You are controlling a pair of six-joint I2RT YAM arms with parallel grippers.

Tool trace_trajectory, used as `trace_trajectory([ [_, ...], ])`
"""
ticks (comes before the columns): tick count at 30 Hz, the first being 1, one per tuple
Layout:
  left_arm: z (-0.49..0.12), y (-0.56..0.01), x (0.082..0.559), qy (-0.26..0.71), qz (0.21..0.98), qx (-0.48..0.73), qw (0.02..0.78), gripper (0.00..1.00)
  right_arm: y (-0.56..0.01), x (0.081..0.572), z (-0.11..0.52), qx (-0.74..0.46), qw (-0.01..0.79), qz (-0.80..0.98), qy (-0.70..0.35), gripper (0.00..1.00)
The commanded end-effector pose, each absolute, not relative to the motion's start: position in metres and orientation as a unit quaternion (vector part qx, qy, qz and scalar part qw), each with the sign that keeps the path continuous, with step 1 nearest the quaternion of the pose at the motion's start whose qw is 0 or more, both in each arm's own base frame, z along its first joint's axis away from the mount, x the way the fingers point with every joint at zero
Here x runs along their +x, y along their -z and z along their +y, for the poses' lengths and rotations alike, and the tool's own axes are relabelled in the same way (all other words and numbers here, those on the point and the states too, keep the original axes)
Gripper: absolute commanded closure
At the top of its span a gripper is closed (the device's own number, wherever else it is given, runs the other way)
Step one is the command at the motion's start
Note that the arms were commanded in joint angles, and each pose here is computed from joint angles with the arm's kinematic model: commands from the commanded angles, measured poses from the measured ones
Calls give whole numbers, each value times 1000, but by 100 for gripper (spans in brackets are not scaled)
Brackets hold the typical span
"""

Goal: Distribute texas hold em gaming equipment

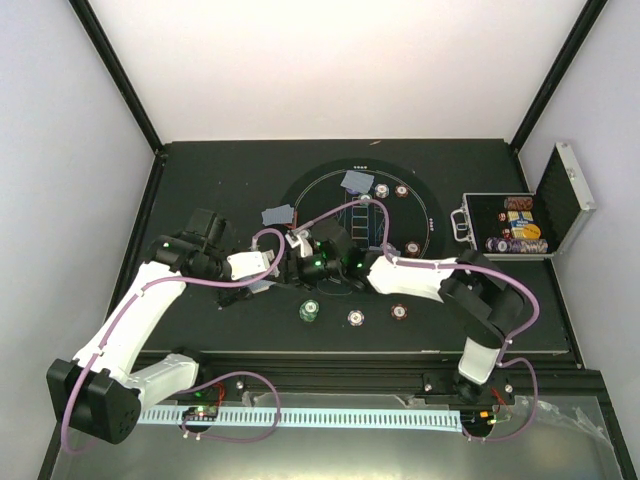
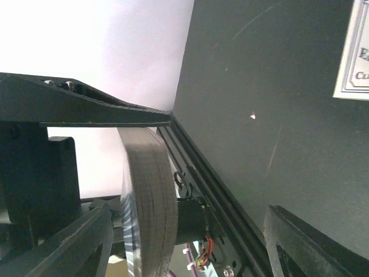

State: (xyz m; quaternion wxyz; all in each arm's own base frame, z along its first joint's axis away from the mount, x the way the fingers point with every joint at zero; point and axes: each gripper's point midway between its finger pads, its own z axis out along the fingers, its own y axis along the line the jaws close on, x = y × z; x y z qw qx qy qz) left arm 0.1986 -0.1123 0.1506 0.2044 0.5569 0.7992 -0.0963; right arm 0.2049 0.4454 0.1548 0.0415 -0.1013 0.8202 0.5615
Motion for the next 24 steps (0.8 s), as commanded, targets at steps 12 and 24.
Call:
trace_trajectory([
  [12,-114,-162,197,99,791,562,221,98,-144,215,458,-94,24,805,-585,39],
  [24,-115,-162,198,99,791,561,221,98,-142,218,417,-78,47,819,-566,67],
])
